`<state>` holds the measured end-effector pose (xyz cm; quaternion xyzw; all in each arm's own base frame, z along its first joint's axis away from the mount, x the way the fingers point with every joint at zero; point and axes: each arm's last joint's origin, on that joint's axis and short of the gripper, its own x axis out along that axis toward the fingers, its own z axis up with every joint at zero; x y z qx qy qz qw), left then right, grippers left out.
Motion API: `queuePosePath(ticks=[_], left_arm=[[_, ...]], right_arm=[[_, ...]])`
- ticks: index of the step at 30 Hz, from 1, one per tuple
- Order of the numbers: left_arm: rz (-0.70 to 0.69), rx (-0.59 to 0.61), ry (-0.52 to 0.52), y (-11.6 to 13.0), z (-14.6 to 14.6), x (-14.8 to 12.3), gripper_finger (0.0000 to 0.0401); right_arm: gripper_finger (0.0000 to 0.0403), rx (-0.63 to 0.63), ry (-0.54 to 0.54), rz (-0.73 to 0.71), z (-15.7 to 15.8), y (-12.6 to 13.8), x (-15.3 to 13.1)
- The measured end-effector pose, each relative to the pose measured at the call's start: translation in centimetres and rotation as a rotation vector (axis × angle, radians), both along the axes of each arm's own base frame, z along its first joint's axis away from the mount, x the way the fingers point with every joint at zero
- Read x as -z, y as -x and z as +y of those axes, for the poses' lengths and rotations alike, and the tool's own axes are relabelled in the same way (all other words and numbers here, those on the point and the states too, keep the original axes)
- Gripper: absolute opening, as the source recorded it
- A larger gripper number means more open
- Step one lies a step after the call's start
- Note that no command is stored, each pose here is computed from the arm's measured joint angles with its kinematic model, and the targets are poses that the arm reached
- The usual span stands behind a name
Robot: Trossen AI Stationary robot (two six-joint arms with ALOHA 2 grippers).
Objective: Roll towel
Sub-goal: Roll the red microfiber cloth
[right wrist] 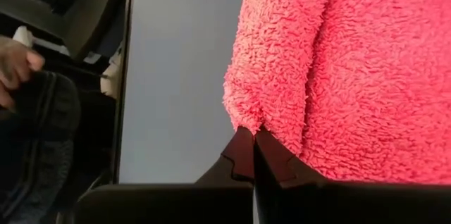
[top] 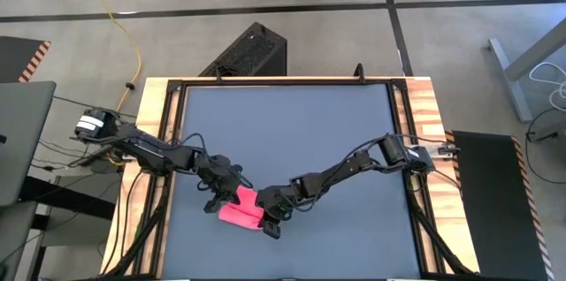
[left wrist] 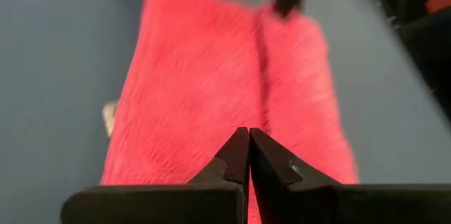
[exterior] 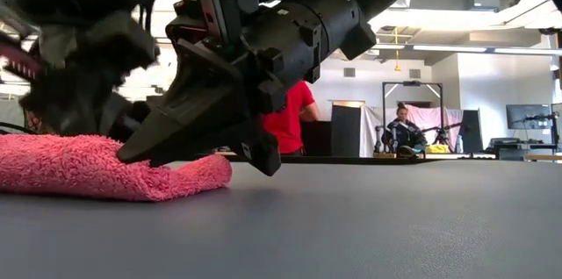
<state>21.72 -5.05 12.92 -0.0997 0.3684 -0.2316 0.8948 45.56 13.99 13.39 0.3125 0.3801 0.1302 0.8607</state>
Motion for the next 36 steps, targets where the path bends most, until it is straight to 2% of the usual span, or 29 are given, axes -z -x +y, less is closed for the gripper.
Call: queuePosePath(ticks=[7,22,27,32,36], left_arm=[[0.121,-0.051,-0.018,-0.6,0.1,3.0,0.0000],[0.152,-0.104,-0.024,-0.5,0.2,3.0,0.0000],[0.094,-0.124,-0.018,-0.5,0.3,2.0,0.0000],[-0.079,-0.033,0.032,-0.3,0.2,-1.1,0.0000],[-0.105,0.015,0.041,0.3,0.1,-2.0,0.0000]], right_arm=[[0.0011,0.058,-0.010,0.016,0.4,0.1,0.0],[0.0011,0.229,-0.143,0.139,2.7,1.0,0.2],[0.0011,0.255,-0.194,0.140,2.8,1.5,0.7],[0.0011,0.252,-0.199,0.129,2.9,1.5,0.7],[0.0011,0.252,-0.199,0.122,2.6,1.4,0.7]])
